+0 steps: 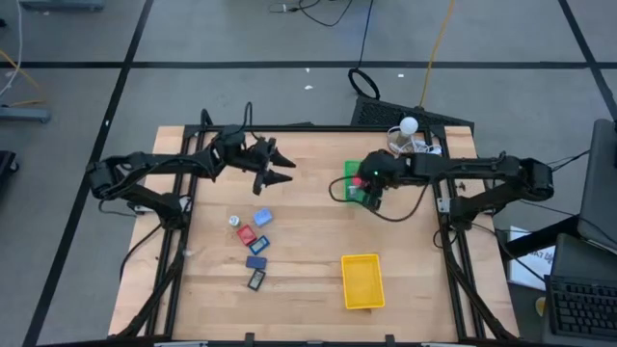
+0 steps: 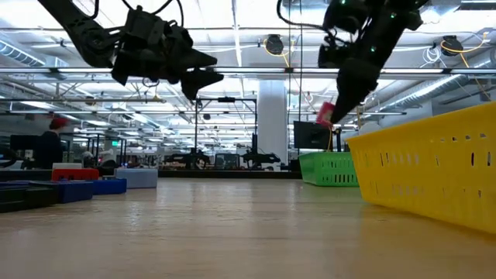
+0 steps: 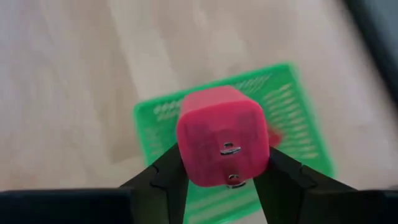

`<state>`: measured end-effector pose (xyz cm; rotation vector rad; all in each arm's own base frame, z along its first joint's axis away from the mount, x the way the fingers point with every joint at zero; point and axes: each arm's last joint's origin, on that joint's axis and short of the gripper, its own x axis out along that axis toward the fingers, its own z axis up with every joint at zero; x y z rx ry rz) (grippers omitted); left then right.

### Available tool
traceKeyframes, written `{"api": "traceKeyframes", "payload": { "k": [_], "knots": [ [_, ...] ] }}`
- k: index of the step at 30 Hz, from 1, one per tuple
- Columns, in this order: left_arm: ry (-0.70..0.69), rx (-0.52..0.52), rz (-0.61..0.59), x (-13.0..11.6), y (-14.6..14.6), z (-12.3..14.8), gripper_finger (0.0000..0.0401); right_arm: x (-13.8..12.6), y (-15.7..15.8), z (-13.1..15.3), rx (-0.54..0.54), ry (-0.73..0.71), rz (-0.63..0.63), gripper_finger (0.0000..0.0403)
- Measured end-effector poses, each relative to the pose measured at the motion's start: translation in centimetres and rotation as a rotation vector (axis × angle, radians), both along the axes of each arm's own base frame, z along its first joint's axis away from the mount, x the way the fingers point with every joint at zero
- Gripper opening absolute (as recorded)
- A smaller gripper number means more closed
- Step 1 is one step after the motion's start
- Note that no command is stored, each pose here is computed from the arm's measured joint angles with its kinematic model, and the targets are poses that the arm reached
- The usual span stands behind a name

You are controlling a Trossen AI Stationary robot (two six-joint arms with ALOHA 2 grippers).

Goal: Pick & Place Office items
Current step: Put the pink charger adapter into the green bin, then put the green charger adapter into the green bin

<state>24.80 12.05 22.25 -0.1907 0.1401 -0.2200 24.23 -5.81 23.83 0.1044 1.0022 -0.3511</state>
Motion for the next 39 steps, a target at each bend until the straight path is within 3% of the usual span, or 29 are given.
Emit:
{"api": "traceKeyframes", "payload": {
  "k": [15,23,32,39],
  "knots": [
    [0.012,-0.007,0.051,0.0,0.0,-0.2,0.023,0.8,-0.3,-4.5,0.075,0.268,0.03,0.014],
    [0.02,-0.018,0.047,0.0,-0.1,-0.3,0.023,1.4,-0.4,-5.4,0.071,0.289,0.049,0.0143],
    [0.035,-0.025,0.047,0.0,-0.1,-0.4,0.023,1.5,-0.4,-5.2,0.066,0.268,0.049,0.0183],
    [0.061,-0.038,0.048,0.0,-0.1,-0.7,0.023,1.5,-0.4,-5.2,0.066,0.267,0.05,0.0183]
  ]
}}
